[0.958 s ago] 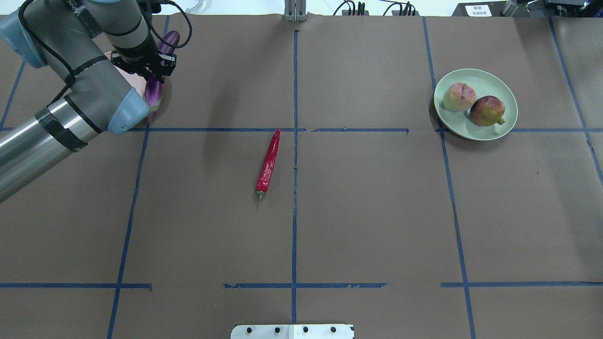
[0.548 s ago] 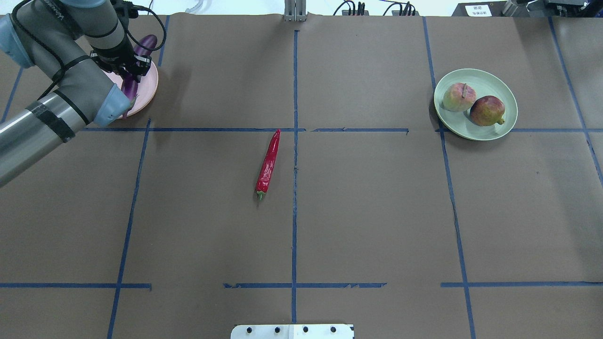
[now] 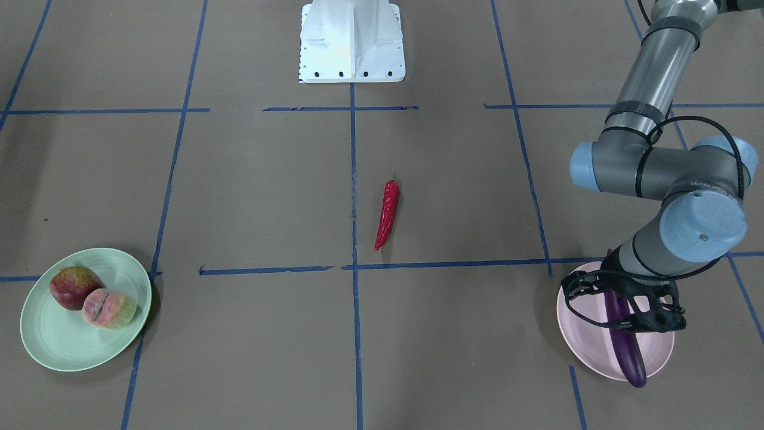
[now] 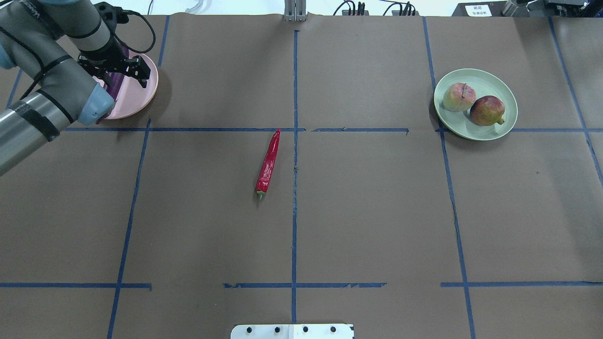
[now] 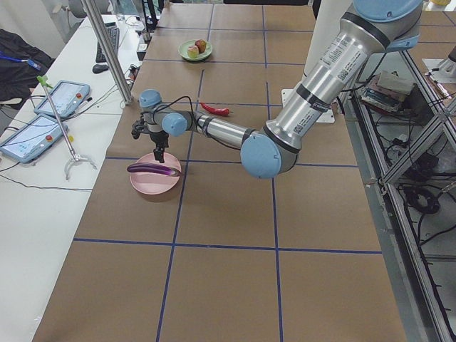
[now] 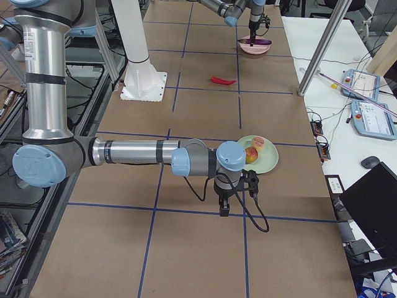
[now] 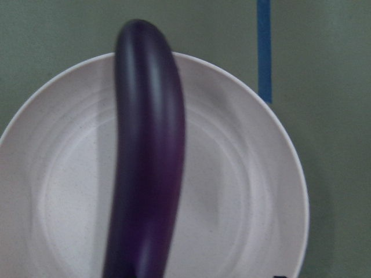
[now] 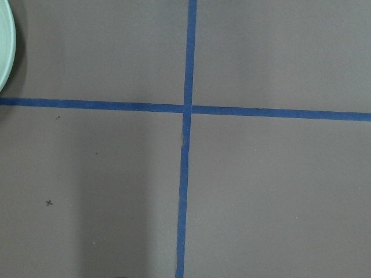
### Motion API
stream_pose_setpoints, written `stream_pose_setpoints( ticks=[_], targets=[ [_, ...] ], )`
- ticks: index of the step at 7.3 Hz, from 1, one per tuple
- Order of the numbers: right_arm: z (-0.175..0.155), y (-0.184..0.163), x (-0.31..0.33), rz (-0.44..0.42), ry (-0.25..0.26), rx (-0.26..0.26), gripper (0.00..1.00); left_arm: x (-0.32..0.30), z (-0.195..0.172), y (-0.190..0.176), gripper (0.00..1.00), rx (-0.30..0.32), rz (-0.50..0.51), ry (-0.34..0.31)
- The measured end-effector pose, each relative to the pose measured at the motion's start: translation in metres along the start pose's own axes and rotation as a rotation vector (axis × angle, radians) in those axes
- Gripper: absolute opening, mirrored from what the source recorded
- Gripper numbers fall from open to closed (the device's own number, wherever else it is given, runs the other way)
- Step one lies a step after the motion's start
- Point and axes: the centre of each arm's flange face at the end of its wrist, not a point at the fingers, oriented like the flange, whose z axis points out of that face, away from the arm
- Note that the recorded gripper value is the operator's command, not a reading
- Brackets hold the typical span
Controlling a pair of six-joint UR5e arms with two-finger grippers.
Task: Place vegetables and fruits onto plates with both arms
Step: 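Open the left gripper and lift it from the plate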
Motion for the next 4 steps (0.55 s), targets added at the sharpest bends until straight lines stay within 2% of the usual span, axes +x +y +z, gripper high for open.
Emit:
stream_pose_setpoints(
  ticks=[2, 4],
  targets=[
    [0.0, 0.0, 0.0, 0.001, 0.0, 0.0, 1.0, 0.051, -0.035, 0.01, 1.0, 0.019, -0.042, 0.077],
    [0.0, 0.0, 0.0, 0.001, 0.001, 0.0, 1.0, 0.149, -0.024, 0.05, 1.0, 0.004, -0.072, 0.117]
  ],
)
